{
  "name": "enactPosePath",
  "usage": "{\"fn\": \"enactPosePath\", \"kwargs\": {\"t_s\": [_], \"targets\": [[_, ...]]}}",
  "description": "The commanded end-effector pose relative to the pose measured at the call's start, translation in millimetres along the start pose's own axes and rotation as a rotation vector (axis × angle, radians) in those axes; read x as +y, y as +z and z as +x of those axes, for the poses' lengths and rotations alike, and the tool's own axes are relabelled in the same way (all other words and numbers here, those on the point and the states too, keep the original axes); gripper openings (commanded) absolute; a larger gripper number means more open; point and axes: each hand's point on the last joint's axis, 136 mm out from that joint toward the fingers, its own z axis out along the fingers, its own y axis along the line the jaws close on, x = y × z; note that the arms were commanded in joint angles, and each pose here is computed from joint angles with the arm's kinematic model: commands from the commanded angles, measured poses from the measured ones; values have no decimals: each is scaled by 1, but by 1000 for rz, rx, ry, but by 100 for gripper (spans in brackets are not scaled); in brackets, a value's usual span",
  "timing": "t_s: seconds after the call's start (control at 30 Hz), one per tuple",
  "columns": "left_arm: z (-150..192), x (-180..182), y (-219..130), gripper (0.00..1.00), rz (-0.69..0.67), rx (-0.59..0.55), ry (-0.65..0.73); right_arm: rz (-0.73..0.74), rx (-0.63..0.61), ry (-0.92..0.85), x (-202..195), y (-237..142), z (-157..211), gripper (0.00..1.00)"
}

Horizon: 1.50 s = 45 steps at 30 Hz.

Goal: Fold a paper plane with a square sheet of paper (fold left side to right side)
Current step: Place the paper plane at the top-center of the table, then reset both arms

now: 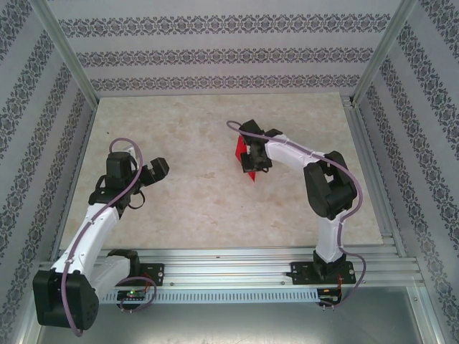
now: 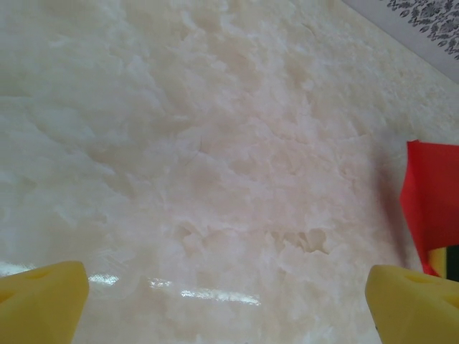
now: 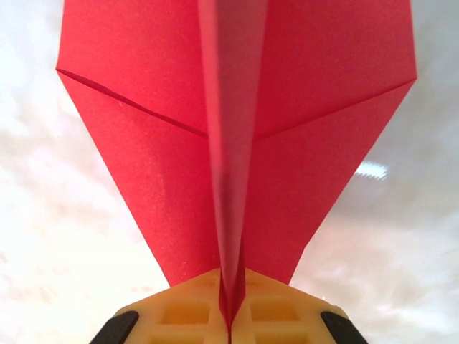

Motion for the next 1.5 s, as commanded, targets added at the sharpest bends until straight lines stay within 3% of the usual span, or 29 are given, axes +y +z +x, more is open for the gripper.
{"fn": "enactPosePath", "kwargs": {"t_s": [0.0, 0.27, 0.5, 0.73, 1.03, 1.27, 1.47], "targets": [[-2, 9, -8, 100, -48, -21, 33, 9, -50, -16, -15, -2, -39, 6], [6, 10, -9, 100, -45, 12, 49, 66, -43, 10, -51, 27, -90, 6], [8, 9, -8, 100, -36, 23, 40, 68, -5, 42, -65, 54, -95, 9], [7, 7, -9, 100, -36, 28, 39, 74, 44, 46, -70, 62, -87, 19], [-3, 0, -14, 100, -22, 7, 43, 76, -92, 42, -63, -26, -91, 34], [-18, -1, -16, 100, -32, -58, 22, 92, -228, 68, -66, -103, -48, 41], [-48, 20, -27, 100, -162, -232, 10, 158, -392, 116, -94, -147, -9, 48]]}}
